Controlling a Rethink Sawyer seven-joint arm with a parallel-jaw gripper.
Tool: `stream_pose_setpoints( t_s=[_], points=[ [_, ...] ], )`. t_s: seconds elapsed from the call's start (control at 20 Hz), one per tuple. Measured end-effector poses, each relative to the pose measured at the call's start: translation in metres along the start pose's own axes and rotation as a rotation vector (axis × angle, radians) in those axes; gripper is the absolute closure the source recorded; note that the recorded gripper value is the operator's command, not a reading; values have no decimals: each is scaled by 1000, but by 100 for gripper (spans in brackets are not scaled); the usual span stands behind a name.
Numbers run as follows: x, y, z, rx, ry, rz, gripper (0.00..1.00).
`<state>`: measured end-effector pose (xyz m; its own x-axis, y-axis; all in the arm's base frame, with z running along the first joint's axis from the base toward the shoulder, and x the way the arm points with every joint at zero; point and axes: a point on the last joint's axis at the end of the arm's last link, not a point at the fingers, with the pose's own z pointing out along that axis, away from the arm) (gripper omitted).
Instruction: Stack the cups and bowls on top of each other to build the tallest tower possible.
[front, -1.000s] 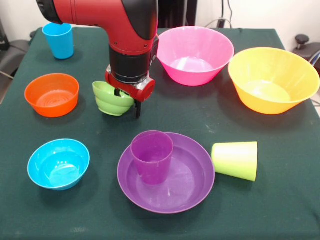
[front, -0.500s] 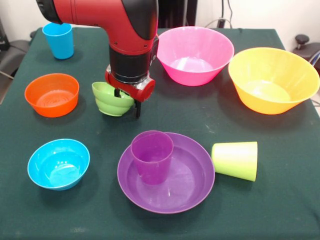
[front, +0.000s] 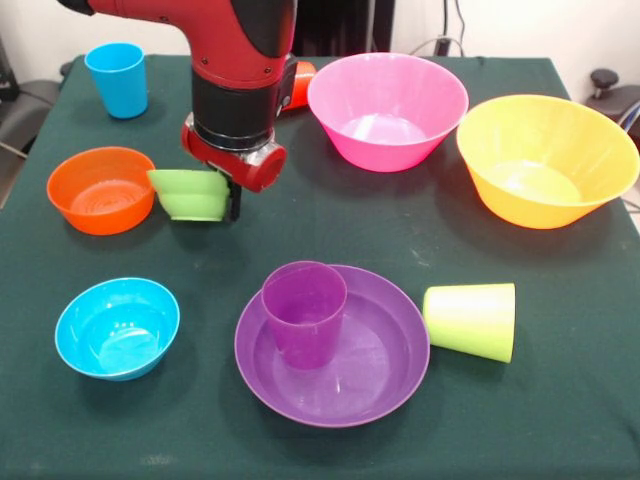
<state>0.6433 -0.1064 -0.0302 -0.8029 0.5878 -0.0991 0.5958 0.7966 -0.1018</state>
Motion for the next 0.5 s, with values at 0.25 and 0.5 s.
stream_pose_setpoints(
  t_s=[0.25, 0.5],
  points=[
    [0, 1, 2, -1, 1, 0, 100],
    [1, 2, 2, -2, 3, -1, 100]
  ],
)
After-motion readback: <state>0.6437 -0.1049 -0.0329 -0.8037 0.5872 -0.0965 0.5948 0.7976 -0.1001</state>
